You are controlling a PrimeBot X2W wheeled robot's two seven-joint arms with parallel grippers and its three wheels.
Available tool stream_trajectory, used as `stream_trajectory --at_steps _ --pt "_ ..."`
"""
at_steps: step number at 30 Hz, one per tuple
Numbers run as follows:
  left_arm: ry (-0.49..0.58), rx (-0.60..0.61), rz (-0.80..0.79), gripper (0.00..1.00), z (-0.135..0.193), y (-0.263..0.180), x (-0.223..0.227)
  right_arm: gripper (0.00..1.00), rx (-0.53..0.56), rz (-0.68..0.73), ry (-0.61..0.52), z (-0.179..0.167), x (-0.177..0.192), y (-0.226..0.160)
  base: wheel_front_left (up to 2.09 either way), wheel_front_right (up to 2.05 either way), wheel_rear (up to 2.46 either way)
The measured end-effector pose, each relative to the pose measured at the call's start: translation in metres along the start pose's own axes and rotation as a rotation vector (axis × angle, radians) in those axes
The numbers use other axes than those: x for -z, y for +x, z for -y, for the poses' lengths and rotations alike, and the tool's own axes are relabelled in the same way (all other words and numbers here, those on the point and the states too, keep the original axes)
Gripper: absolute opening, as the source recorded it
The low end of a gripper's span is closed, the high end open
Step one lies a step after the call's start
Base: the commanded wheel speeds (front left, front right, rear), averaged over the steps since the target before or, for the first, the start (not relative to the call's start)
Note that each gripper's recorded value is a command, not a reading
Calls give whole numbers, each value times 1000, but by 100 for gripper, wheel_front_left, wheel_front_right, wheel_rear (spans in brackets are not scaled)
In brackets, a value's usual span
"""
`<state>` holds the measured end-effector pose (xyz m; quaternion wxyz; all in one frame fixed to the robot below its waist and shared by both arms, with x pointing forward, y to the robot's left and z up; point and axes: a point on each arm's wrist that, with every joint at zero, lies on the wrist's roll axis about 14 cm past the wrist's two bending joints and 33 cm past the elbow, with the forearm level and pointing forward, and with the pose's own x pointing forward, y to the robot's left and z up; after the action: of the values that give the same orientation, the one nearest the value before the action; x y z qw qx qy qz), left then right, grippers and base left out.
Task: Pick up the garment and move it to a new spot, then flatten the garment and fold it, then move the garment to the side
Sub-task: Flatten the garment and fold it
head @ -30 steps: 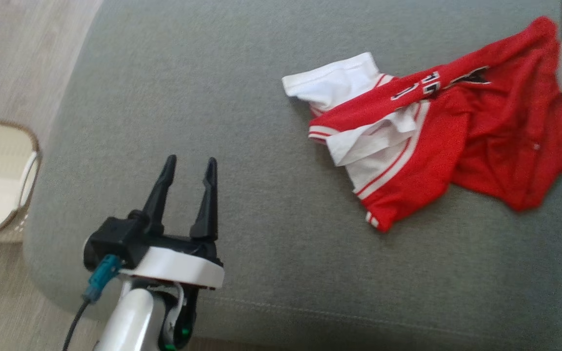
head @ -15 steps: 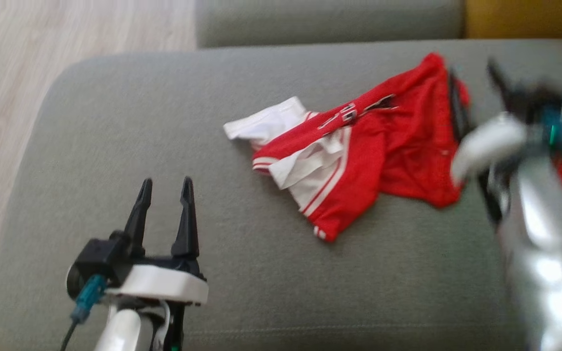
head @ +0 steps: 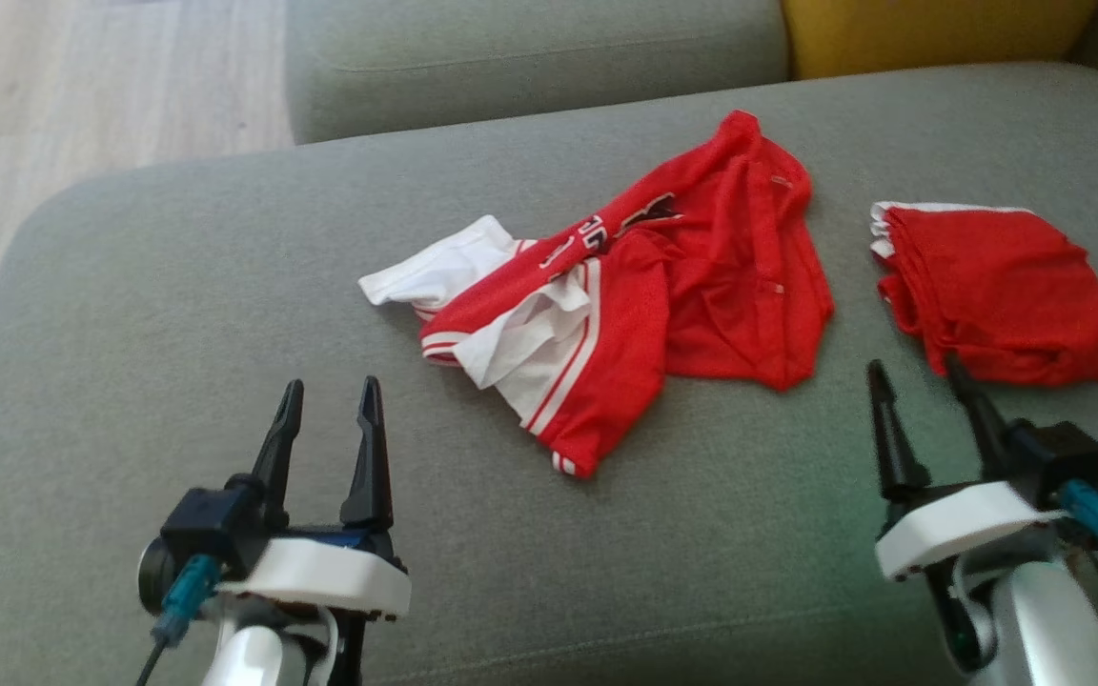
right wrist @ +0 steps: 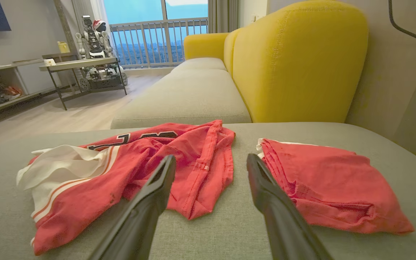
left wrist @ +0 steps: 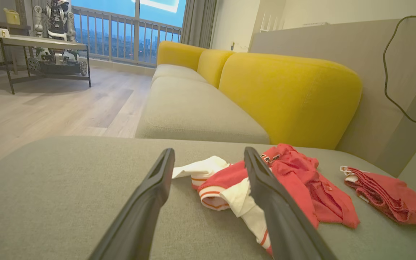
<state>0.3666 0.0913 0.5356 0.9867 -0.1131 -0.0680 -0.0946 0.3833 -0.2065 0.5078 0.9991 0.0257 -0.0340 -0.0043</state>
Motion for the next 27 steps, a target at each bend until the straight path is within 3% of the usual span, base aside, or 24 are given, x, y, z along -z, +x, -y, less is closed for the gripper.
stream_trajectory --at_steps 8,13,20,27 --pt "33 124 -164 100 27 4 55 100 -21 30 34 -9 -9 -4 0 0 0" --pt "182 248 -243 100 46 25 88 100 12 45 46 2 -14 -7 0 0 0" --pt "378 327 -278 100 55 51 114 100 65 13 42 19 -5 -14 0 0 0" --pt "472 357 -297 100 56 59 131 100 105 -25 41 31 6 -20 0 0 0"
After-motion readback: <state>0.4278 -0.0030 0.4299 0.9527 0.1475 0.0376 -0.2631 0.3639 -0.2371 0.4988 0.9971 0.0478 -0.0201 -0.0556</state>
